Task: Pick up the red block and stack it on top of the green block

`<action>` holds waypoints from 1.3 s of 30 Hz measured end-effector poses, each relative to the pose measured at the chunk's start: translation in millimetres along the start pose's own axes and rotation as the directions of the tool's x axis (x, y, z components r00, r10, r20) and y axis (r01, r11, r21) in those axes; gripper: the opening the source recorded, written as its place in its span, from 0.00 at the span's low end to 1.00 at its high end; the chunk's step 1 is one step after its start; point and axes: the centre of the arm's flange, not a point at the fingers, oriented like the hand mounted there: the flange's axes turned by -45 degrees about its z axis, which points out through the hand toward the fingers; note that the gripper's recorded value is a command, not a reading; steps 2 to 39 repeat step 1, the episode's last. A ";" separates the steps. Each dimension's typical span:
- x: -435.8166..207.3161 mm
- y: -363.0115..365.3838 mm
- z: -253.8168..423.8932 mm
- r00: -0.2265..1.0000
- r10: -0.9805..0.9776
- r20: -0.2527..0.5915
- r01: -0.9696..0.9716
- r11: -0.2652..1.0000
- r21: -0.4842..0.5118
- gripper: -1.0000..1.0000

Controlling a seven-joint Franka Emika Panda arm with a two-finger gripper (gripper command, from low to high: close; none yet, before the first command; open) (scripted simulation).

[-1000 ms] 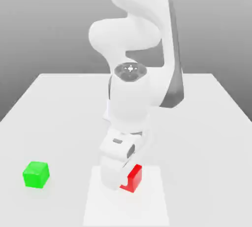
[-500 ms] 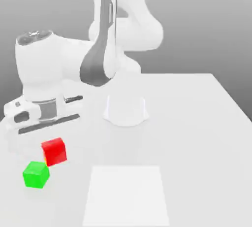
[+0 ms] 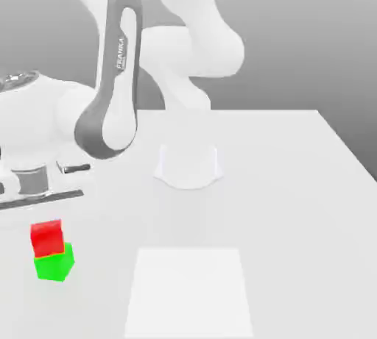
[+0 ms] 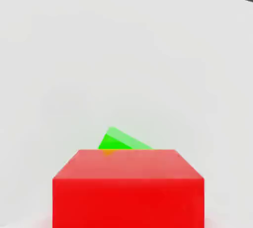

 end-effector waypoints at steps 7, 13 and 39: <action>0.0 0.0 0.0 1.000 0.000 0.000 0.000 1.000 0.000 1.00; 0.0 0.0 0.0 1.000 0.000 0.000 0.000 1.000 0.000 1.00; 0.0 0.0 0.0 1.000 0.000 0.000 0.000 1.000 0.000 1.00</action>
